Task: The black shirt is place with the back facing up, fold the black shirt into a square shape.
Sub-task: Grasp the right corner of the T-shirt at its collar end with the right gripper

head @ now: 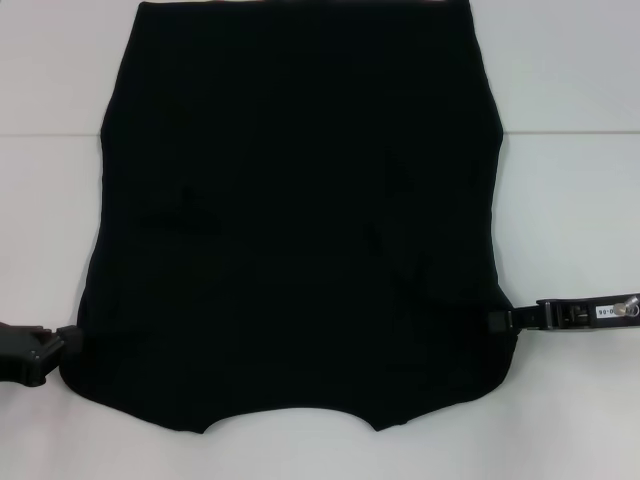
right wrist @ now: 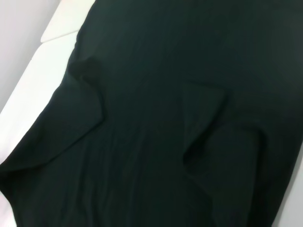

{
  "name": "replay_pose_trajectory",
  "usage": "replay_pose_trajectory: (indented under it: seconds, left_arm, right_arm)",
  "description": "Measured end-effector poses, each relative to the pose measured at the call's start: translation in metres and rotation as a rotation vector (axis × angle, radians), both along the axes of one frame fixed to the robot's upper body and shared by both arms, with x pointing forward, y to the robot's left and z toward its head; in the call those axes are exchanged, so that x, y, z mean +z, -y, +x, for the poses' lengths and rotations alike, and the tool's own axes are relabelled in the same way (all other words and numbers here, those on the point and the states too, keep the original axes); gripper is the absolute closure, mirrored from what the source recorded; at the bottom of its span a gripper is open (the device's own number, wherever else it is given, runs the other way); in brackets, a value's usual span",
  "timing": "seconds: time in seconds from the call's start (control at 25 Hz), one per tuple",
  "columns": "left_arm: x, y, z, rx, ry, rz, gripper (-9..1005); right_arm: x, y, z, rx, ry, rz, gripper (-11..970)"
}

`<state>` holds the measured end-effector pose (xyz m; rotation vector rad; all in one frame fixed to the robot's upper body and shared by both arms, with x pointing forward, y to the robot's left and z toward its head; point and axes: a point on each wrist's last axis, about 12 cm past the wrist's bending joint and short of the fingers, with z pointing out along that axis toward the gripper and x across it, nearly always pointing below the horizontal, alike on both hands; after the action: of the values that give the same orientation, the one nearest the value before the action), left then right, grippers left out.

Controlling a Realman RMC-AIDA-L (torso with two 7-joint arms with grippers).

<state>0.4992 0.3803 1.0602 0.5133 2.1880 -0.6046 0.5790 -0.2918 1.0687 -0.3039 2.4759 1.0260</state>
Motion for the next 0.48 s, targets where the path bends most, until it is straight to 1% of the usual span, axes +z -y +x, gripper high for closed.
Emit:
replay_pose_trajectory:
  seconds: [0.16,0.28,0.4,0.48]
  left_arm:
    - [0.0,0.001,0.002,-0.003,0.001,-0.002,989]
    - [0.0,0.002,0.003,-0.006,0.002,-0.004,989]
    - [0.002,0.004,0.002,-0.005,-0.014,-0.029,989]
    - [0.005,0.005,0.002,-0.003,-0.033,-0.054,988]
  right_arm:
    - [-0.001,0.0,-0.001,0.002,0.0,0.0,665]
    - [-0.003,0.001,-0.004,0.004,0.0,-0.002,766]
    - [-0.004,0.005,-0.007,0.005,0.004,0.0,867]
    - [-0.005,0.011,-0.011,0.003,0.004,0.004,891]
